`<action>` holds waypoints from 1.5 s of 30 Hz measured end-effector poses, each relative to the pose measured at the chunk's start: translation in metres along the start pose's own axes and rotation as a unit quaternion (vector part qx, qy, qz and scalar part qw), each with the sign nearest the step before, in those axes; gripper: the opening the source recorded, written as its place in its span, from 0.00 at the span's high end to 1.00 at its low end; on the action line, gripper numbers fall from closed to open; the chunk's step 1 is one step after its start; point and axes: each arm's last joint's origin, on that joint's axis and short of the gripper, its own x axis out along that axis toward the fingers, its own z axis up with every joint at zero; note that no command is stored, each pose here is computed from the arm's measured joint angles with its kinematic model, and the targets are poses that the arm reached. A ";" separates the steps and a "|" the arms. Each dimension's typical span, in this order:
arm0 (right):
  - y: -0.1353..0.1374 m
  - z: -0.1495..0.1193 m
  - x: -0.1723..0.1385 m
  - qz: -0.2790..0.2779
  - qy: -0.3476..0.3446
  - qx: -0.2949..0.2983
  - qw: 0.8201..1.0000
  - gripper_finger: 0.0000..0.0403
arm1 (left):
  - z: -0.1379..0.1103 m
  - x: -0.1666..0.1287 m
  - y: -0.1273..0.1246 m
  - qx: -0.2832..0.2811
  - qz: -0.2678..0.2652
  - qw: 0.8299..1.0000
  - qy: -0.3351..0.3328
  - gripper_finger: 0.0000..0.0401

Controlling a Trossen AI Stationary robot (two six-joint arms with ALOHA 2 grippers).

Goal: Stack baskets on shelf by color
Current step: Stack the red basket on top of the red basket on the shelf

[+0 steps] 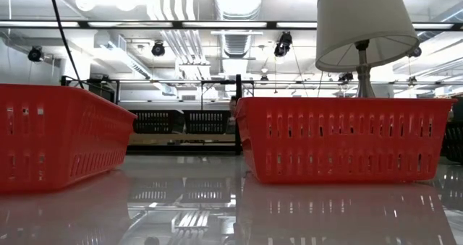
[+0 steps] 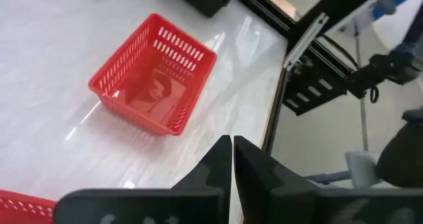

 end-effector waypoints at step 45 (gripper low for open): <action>0.000 -0.001 0.001 0.000 0.002 0.011 1.000 0.98 | -0.054 0.067 -0.011 0.114 0.189 0.925 0.309 0.49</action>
